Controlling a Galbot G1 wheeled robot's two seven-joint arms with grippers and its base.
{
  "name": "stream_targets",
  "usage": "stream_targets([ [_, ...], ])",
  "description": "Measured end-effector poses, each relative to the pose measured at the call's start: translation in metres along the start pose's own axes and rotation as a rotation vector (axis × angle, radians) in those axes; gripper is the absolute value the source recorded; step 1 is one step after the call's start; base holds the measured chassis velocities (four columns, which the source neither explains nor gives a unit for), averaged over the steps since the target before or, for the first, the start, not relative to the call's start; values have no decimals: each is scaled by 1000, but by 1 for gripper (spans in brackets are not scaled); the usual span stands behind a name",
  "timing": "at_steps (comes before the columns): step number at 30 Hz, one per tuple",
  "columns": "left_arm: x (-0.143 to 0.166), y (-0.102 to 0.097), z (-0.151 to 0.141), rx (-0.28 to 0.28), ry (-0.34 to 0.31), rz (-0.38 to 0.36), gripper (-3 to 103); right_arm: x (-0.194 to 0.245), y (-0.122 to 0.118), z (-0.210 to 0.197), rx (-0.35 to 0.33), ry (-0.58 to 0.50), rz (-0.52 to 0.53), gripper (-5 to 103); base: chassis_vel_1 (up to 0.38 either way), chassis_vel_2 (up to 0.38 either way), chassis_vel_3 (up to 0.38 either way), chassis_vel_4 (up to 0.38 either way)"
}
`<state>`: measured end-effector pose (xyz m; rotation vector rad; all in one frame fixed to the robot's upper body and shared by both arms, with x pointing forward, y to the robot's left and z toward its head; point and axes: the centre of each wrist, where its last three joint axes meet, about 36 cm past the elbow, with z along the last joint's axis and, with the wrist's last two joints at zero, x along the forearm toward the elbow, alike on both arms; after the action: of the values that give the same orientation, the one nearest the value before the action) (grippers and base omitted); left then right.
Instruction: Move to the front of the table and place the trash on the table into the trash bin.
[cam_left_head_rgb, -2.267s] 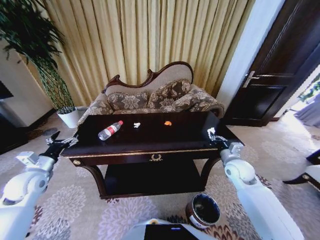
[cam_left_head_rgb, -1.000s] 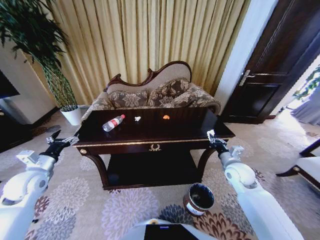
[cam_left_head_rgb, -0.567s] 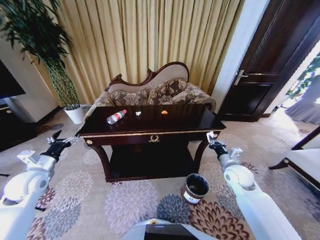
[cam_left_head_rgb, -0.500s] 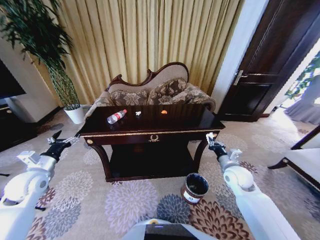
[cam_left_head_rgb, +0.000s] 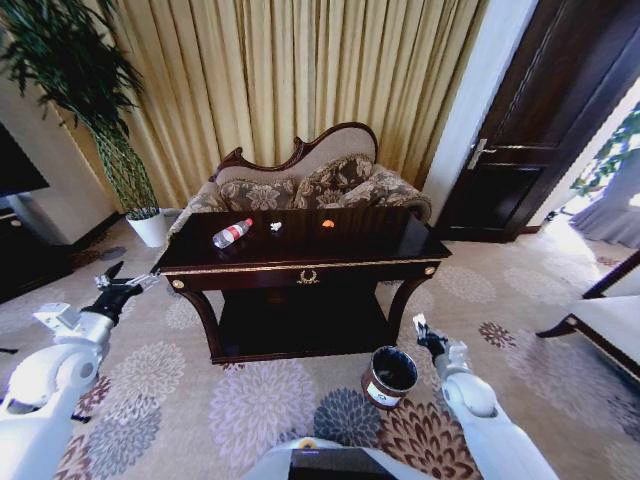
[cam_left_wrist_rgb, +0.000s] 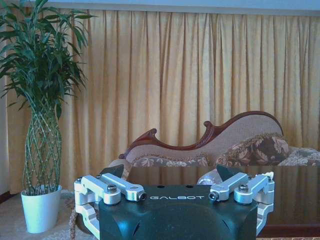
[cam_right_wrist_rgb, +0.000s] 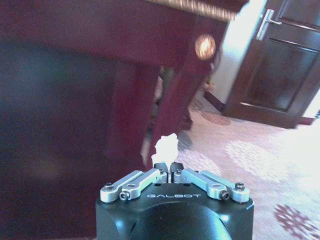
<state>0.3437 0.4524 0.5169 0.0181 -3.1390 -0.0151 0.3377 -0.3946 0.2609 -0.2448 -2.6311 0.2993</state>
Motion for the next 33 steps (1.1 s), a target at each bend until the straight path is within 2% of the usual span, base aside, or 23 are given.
stream_targets([
  [7,2,-2,1,-2,5,5,100,-17,15,41,50,63,31,2,0,0,0,0],
  [12,2,-2,0,-7,5,6,100,-20,27,49,39,77,34,3,0,0,0,0],
  [13,2,-1,-1,-8,3,7,100,-22,30,50,41,72,37,14,0,0,0,0],
  [15,1,-1,-2,-10,3,9,100,-23,31,50,42,69,39,14,0,0,0,0],
  [16,1,-2,-2,-11,2,11,100,-24,32,49,44,67,40,24,0,0,0,0],
  [18,1,-2,-3,-12,2,12,100,-25,32,49,46,65,42,24,0,0,0,0],
  [21,0,-2,-4,-13,1,13,100,-28,31,48,50,59,51,41,0,0,0,0],
  [24,0,-1,-3,-13,2,13,100,-28,31,47,50,55,57,46,0,0,0,0],
  [27,0,-1,-2,-11,5,14,100,-29,29,43,48,32,73,62,0,0,0,0],
  [28,0,-1,-2,-11,5,14,100,-29,29,43,48,32,73,62,0,0,0,0],
  [30,0,-2,-2,-9,5,14,100,-29,28,24,12,-16,87,73,0,0,0,0],
  [31,0,-2,-2,-9,5,14,100,-29,28,24,12,-16,87,73,0,0,0,0],
  [33,1,-3,-2,-7,6,16,100,-20,25,-23,-88,-89,60,84,0,0,0,0],
])
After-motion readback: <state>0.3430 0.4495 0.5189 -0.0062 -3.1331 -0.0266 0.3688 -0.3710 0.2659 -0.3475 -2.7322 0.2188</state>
